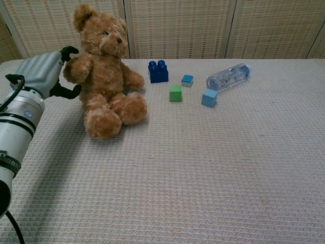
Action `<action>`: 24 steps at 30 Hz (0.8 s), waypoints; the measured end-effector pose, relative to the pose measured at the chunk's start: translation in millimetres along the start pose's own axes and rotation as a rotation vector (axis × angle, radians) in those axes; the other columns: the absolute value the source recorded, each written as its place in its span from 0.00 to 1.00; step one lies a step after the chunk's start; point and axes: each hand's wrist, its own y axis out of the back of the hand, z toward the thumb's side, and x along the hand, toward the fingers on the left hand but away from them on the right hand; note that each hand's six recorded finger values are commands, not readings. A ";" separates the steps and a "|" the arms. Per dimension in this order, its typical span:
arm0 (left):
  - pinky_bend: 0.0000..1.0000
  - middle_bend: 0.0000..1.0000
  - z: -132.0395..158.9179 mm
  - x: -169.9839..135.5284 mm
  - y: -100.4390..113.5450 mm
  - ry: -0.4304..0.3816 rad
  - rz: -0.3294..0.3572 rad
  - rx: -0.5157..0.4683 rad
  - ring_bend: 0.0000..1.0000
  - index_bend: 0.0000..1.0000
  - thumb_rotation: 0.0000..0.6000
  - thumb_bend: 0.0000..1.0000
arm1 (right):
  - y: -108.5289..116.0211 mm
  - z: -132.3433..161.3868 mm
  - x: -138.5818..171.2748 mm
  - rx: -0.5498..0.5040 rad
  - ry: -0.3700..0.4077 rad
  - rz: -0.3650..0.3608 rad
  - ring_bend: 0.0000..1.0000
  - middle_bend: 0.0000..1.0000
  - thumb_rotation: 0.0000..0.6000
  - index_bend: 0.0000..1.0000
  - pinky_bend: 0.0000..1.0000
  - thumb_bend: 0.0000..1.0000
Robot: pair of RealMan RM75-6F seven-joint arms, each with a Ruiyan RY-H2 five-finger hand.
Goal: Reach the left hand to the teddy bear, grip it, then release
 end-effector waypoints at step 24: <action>0.37 0.14 26.5 -7.8 1.9 0.075 -0.140 -0.426 0.16 0.02 1.00 0.37 | -2.9 -0.7 -1.7 0.005 -0.007 0.013 0.00 0.10 1.00 0.00 0.22 0.16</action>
